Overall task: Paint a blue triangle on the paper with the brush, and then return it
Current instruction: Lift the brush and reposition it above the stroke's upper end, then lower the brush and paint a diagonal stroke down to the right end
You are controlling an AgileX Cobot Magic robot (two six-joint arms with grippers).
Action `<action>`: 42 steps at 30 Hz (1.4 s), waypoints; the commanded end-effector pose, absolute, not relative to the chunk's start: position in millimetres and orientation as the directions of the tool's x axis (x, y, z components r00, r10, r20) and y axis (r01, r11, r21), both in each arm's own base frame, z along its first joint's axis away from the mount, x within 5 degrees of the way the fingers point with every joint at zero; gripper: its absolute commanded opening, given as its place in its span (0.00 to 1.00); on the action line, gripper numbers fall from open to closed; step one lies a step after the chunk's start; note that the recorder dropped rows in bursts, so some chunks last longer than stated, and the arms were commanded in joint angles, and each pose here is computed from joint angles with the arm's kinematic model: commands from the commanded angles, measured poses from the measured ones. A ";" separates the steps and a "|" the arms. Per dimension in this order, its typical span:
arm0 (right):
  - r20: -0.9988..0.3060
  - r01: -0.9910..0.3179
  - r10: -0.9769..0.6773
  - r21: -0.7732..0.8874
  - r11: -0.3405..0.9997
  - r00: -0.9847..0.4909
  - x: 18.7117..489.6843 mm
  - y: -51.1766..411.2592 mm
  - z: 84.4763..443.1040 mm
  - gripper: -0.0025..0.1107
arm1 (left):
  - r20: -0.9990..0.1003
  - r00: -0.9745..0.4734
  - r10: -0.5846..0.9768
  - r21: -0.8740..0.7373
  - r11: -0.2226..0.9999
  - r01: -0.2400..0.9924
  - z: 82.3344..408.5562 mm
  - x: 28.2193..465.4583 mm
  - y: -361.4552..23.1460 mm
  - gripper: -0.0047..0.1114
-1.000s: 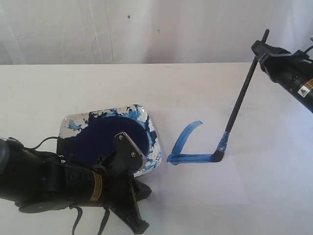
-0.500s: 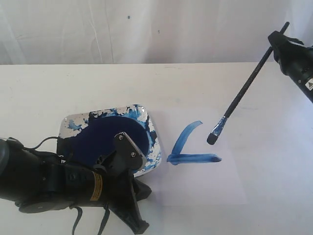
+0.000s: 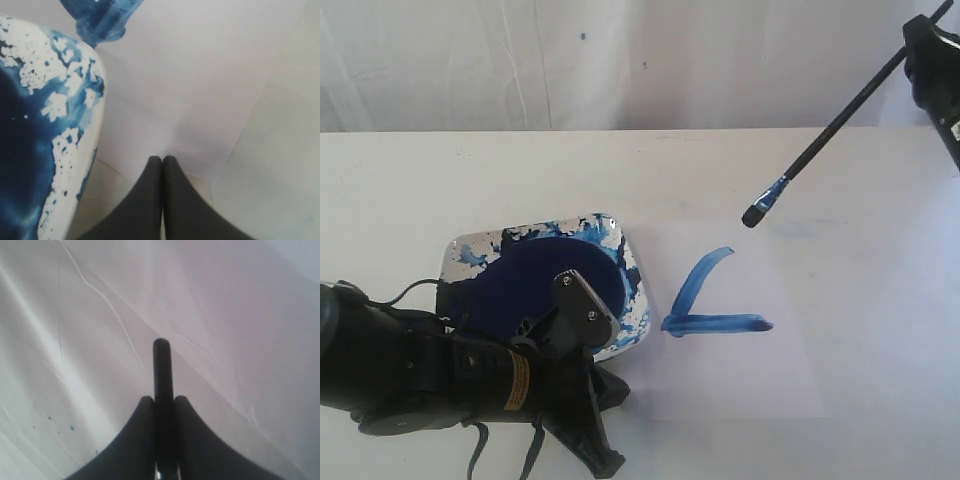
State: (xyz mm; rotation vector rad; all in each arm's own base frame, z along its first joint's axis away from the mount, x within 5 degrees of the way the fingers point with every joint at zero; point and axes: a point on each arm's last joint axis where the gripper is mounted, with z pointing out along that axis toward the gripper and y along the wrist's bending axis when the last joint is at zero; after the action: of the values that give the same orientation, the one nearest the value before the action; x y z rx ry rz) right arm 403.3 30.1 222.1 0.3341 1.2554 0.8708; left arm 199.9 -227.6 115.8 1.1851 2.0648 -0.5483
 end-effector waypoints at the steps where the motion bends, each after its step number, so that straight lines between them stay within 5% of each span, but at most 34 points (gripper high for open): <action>1: -0.694 -0.392 0.719 0.651 0.650 0.040 418.7 46.7 219.8 0.02 | -0.725 -0.358 0.588 -0.023 0.498 0.867 113.9 199.2 -227.1 0.04; 42: -0.787 -0.219 0.596 0.617 0.756 -0.159 441.6 63.2 175.8 0.02 | -0.725 -0.358 0.588 -0.023 0.498 0.867 113.9 199.2 -227.1 0.04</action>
State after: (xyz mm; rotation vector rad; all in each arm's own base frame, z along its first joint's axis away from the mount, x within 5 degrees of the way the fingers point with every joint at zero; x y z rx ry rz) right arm 441.1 61.6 172.2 0.3544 1.5504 0.7533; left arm 199.9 -227.6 115.8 1.1851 2.0648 -0.5483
